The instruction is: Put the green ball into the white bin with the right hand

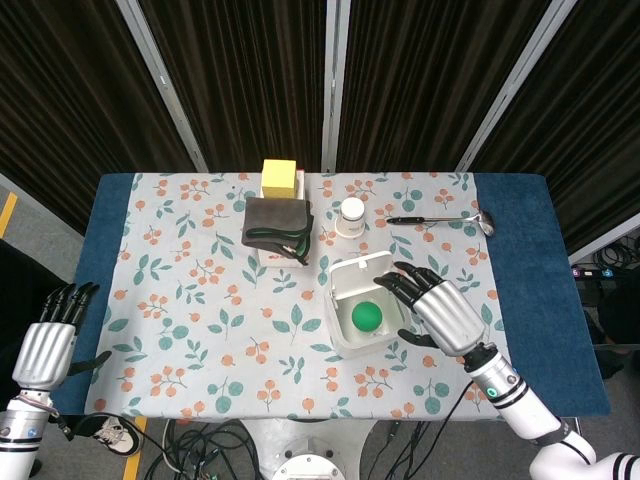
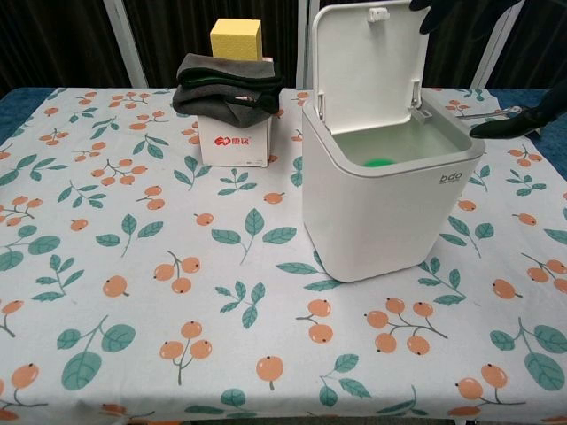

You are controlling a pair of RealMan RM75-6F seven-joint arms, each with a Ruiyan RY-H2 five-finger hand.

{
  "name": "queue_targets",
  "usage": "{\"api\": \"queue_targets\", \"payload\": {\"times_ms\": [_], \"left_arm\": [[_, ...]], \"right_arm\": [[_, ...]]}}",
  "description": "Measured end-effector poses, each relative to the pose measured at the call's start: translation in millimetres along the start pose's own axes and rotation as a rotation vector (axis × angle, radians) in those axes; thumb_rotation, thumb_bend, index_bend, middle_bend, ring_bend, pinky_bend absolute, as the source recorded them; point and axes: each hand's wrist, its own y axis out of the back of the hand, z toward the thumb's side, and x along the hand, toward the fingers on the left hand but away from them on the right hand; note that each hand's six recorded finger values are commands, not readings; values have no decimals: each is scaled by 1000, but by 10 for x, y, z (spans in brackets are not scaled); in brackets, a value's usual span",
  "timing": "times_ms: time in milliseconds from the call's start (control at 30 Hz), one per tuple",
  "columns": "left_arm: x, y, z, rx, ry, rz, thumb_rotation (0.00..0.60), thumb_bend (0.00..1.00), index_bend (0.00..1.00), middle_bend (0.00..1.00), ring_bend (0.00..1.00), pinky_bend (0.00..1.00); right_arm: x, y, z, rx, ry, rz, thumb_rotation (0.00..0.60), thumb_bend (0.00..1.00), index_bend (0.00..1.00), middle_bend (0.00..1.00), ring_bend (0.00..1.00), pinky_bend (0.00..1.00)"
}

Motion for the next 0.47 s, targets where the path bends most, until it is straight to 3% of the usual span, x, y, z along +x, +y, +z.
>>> {"api": "queue_targets", "payload": {"times_ms": [133,233,367,467], "left_arm": [[-6,9,3,-3,2,5,600,0,65,76,0,72],[-8,13,2,-3,3,7,600,0,65,76,0,72],[1,28,15,-3,-2,9,600,0,65,76,0,72],[6,46,22,0,-2,17,600,0,65,76,0,72]], "right_arm": [[189,100,-152,10,-50,-52,600,0,164,218,107,255],[457,157,-385,44,-134,-95,600,3,93,170,42,186],[934,145,-833,126,-310,-91,600,10,0,23,0,26],[1321,92,-1175,173,-468,-52,600,9,0,0,0,0]]}}
